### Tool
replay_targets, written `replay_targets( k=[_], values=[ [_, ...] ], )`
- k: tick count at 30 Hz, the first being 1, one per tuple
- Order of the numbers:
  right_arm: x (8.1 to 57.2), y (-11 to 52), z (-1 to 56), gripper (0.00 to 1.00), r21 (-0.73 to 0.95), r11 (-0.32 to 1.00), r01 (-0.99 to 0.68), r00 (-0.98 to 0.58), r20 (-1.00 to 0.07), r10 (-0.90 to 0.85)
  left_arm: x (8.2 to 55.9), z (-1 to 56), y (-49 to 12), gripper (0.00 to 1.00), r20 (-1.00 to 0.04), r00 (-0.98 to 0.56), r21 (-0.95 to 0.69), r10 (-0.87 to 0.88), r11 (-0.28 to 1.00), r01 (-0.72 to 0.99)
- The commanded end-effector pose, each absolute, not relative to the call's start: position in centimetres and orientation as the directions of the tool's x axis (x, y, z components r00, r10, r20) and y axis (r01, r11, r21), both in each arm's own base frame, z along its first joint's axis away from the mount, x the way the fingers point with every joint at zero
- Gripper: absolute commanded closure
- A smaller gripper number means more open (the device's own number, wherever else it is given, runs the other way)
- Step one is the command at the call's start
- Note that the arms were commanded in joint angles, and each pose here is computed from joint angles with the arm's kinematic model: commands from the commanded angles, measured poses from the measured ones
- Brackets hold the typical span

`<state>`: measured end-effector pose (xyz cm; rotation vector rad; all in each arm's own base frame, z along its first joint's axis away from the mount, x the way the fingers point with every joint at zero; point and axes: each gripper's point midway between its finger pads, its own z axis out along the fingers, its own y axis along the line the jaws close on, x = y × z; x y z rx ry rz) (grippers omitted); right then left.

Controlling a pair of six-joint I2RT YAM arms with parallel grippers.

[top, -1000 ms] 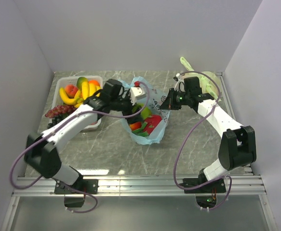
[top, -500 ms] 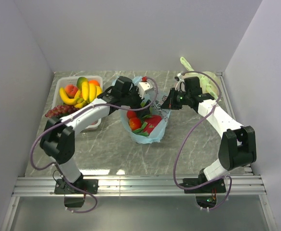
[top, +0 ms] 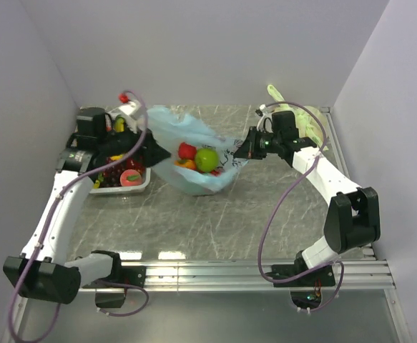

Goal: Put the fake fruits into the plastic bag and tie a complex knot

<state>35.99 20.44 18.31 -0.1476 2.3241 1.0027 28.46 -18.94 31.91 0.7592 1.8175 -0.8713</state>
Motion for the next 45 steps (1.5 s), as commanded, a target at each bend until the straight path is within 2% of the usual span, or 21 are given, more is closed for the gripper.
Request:
replay_targets(
  k=[1, 2, 6, 10, 13, 15, 17, 18, 26, 32, 37, 39, 41, 45],
  values=[
    [37.1, 18.7, 17.0, 1.0, 0.581, 0.767, -0.272, -0.817, -0.56, 0.135, 30.5, 34.5, -13.4, 0.08, -0.92, -0.39, -0.3, -0.03, 0.695, 0.654],
    [37.1, 18.8, 16.9, 1.0, 0.581, 0.767, -0.273, -0.818, -0.56, 0.133, 30.5, 34.1, -12.7, 0.08, -0.915, -0.401, -0.305, -0.029, 0.701, 0.645],
    [37.1, 19.0, 16.6, 1.0, 0.584, 0.763, -0.277, -0.825, -0.551, 0.123, 28.4, 32.3, -14.0, 0.05, -0.933, -0.345, -0.233, 0.1, 0.561, 0.794],
    [37.1, 19.6, 17.2, 1.0, 0.586, 0.753, -0.3, -0.819, -0.563, 0.112, 27.7, 30.2, -14.4, 0.05, -0.915, -0.38, -0.257, 0.133, 0.532, 0.807],
    [36.8, 19.9, 17.3, 1.0, 0.579, 0.75, -0.32, -0.813, -0.574, 0.096, 29.4, 31.0, -12.2, 0.05, -0.913, -0.406, -0.285, 0.039, 0.651, 0.703],
    [36.7, 19.6, 17.4, 1.0, 0.56, 0.761, -0.327, -0.807, -0.584, 0.083, 30.7, 32.8, -11.2, 0.04, -0.914, -0.399, -0.336, -0.07, 0.683, 0.649],
    [37.1, 18.4, 17.7, 1.0, 0.525, 0.792, -0.31, -0.791, -0.605, 0.092, 31.9, 33.8, -9.9, 0.05, -0.912, -0.396, -0.348, -0.109, 0.718, 0.603],
    [36.9, 17.8, 17.6, 1.0, 0.519, 0.796, -0.312, -0.792, -0.605, 0.084, 32.2, 33.2, -9.7, 0.06, -0.894, -0.434, -0.375, -0.114, 0.722, 0.582],
    [35.0, 11.7, 18.6, 1.0, 0.463, 0.844, -0.269, -0.79, -0.608, 0.082, 35.2, 32.7, -4.9, 0.04, -0.916, -0.383, -0.279, -0.121, 0.877, 0.39],
    [33.9, 11.9, 17.3, 1.0, 0.487, 0.837, -0.25, -0.804, -0.586, 0.101, 35.8, 29.3, -0.2, 0.07, -0.841, -0.519, -0.31, -0.154, 0.923, 0.229],
    [34.6, 12.5, 16.5, 1.0, 0.49, 0.837, -0.243, -0.809, -0.579, 0.104, 34.5, 25.0, 3.4, 0.09, -0.794, -0.606, -0.17, -0.055, 0.976, 0.134],
    [34.9, 12.8, 16.3, 1.0, 0.486, 0.837, -0.25, -0.81, -0.579, 0.094, 33.0, 22.7, 3.1, 0.13, -0.743, -0.669, -0.15, 0.015, 0.971, 0.188],
    [35.1, 13.0, 16.0, 1.0, 0.485, 0.838, -0.251, -0.813, -0.575, 0.089, 31.6, 21.2, 1.3, 0.16, -0.724, -0.68, -0.173, 0.113, 0.925, 0.338],
    [35.3, 13.5, 15.9, 1.0, 0.486, 0.834, -0.261, -0.816, -0.573, 0.079, 29.6, 18.1, 0.2, 0.16, -0.67, -0.72, -0.191, 0.181, 0.895, 0.403]
  ],
)
